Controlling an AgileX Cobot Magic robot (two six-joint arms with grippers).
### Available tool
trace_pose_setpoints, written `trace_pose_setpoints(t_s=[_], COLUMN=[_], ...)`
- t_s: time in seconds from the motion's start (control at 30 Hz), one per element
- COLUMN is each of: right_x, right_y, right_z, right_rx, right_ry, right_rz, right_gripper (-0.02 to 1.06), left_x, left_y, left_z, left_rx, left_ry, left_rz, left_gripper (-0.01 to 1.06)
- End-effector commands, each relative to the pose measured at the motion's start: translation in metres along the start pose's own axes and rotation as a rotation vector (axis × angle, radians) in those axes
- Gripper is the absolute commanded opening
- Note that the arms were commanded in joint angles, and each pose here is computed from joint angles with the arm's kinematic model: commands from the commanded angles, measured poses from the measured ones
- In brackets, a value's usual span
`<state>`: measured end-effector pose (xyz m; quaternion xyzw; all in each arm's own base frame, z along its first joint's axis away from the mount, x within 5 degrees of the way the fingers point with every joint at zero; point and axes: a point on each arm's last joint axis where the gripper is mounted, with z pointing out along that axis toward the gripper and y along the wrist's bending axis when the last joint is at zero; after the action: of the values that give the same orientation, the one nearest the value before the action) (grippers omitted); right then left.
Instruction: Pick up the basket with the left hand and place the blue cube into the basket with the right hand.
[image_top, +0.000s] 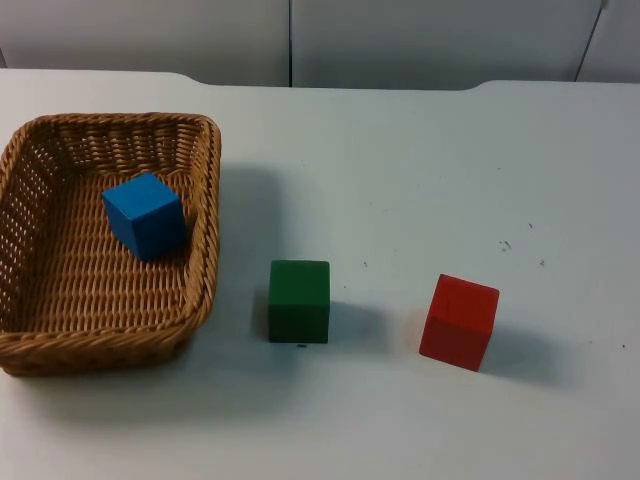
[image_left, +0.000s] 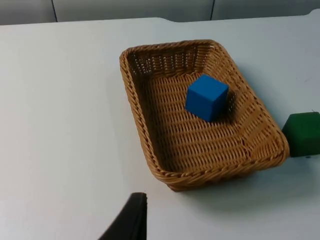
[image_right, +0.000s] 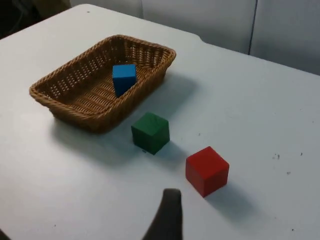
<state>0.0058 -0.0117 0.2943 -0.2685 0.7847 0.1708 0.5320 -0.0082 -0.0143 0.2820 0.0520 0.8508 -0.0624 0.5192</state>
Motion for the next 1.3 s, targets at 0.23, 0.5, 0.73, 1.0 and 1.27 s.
trace_pose_setpoints(t_s=[0.23, 0.5, 0.73, 1.0, 1.27], right_x=[0.0161, 0.0162, 0.0162, 0.0162, 0.0162], right_y=[0.0033, 0.0059, 0.0059, 0.0059, 0.0059], right_z=[0.0032, 0.0031, 0.0031, 0.0031, 0.0031], right_rx=[-0.036, -0.066, -0.066, -0.066, -0.066], right_ry=[0.096, 0.096, 0.096, 0.097, 0.097], right_rz=[0.009, -0.017, -0.017, -0.016, -0.016], right_gripper=[0.76, 0.80, 1.05, 1.05, 1.05], left_x=[0.0012, 0.0012, 0.0012, 0.0012, 0.0012], left_y=[0.0012, 0.0012, 0.0012, 0.0012, 0.0012], left_z=[0.0014, 0.0014, 0.0014, 0.0014, 0.0014], left_rx=[-0.011, -0.011, -0.011, -0.011, -0.011], left_ry=[-0.007, -0.007, -0.007, -0.007, -0.007], left_rz=[-0.004, -0.004, -0.004, -0.004, -0.004], left_gripper=[1.05, 1.05, 1.05, 1.05, 1.05])
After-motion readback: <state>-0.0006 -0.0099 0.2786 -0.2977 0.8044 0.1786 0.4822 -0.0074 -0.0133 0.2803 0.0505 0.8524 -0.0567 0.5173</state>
